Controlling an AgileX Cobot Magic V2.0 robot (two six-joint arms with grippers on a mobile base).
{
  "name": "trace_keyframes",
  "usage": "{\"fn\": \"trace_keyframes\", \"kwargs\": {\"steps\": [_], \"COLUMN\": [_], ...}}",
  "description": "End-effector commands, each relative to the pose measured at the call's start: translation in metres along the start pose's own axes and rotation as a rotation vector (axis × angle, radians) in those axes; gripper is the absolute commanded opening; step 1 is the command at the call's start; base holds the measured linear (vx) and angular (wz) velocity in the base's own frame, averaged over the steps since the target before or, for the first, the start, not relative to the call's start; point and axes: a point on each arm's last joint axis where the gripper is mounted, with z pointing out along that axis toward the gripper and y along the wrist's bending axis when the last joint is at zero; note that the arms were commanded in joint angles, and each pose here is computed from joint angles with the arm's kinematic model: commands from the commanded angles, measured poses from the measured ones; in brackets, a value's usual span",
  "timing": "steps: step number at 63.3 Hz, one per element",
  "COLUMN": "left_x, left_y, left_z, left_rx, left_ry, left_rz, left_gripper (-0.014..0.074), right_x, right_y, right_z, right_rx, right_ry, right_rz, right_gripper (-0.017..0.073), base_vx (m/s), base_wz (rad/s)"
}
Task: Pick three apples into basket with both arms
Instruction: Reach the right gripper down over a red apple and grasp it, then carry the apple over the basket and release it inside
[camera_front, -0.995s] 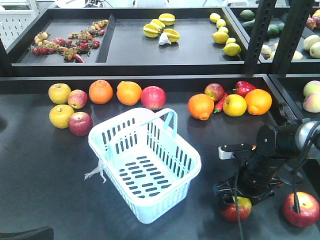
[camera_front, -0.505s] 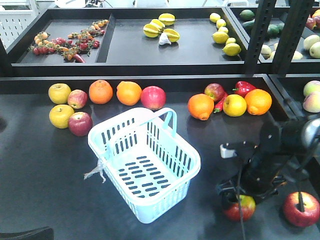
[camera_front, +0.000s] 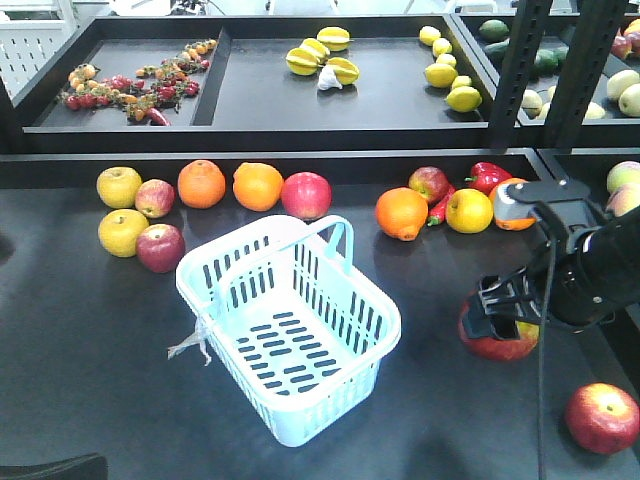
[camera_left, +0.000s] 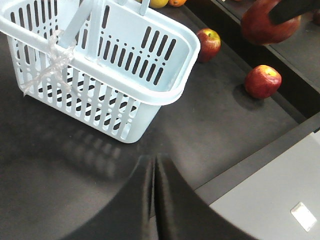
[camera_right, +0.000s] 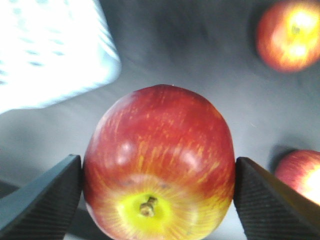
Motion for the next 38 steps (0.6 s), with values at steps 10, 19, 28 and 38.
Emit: {"fn": "trace_keyframes", "kwargs": {"steps": [10,19,28,38], "left_x": [-0.013,-0.013,-0.013,-0.013], "left_y": [-0.003,-0.003,-0.003,-0.003], "left_z": [-0.003,-0.003,-0.003,-0.003], "left_rx": [-0.001,-0.001,0.0,0.0], "left_ry": [-0.074,-0.074,-0.073,-0.072], "left_rz": [-0.007,-0.007,-0.007,-0.007], "left_gripper": [-0.0007,-0.0007,-0.0007,-0.0007], "right_x": [-0.014,-0.029,-0.051,-0.074], "right_y": [0.043,0.064,0.081,0.086], "right_z": [-0.015,0.002,0.027,0.054], "right_rx": [-0.187,-0.232,-0.242,-0.244], "right_ry": [-0.183,-0.254,-0.239,-0.205], "right_rz": [-0.07,-0.079,-0.134,-0.146], "right_gripper": [0.0023,0.0026,0.0029,0.0048], "base_vx": [0.0,0.0,0.0,0.0], "base_wz": [0.0,0.0,0.0,0.0]}}
